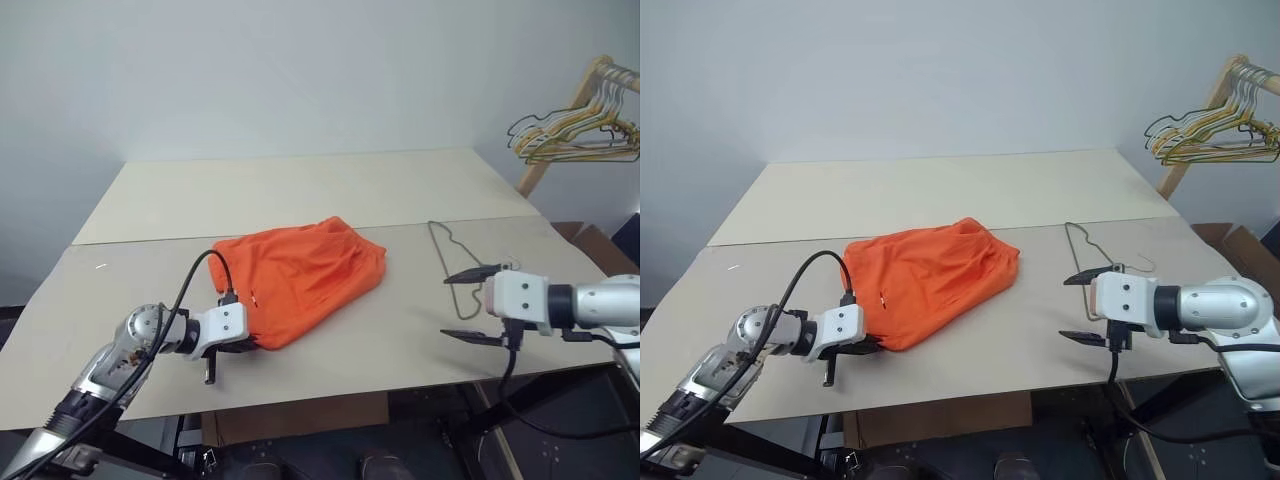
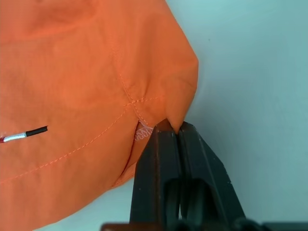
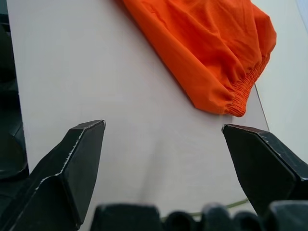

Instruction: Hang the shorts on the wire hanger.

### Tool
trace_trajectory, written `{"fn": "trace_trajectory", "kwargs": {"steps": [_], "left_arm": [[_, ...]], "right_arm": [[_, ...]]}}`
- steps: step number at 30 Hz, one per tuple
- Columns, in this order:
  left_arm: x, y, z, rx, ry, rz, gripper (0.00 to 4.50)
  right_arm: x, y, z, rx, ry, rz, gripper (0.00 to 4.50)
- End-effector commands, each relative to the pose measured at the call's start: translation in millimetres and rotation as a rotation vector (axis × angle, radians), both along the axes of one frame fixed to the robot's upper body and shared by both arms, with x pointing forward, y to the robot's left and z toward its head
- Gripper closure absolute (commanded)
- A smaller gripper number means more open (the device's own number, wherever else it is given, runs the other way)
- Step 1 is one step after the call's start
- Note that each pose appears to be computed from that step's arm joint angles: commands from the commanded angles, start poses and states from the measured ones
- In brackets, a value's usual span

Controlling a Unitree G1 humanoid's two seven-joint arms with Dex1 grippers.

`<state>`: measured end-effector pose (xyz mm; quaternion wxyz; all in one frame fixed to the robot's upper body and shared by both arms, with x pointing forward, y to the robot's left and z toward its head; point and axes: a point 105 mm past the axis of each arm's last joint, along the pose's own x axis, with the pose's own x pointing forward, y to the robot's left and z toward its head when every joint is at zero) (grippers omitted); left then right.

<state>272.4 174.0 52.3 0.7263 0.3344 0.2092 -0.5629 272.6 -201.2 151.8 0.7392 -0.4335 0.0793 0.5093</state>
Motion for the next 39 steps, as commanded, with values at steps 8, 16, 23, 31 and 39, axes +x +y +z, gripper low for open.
{"fn": "trace_trajectory", "kwargs": {"steps": [8,16,23,31,39], "left_arm": [[-22.5,22.2,37.3,-0.001,-0.088,-0.037,4.49],[-42.1,37.0,51.1,0.007,-0.092,-0.017,4.49],[-44.7,37.7,53.9,-0.002,-0.105,0.008,4.49],[-49.5,37.5,48.7,-0.001,-0.093,0.007,4.50],[-47.1,38.7,45.2,-0.007,-0.095,0.013,4.50]], "right_arm": [[57.0,37.3,-23.6,-0.108,-0.295,0.034,0.00],[83.1,47.6,-56.7,-0.211,-0.420,0.090,0.00],[87.7,58.4,-67.2,-0.215,-0.442,0.164,0.00],[84.9,58.9,-78.0,-0.237,-0.412,0.222,1.29],[79.8,57.0,-78.0,-0.243,-0.398,0.253,4.23]]}}
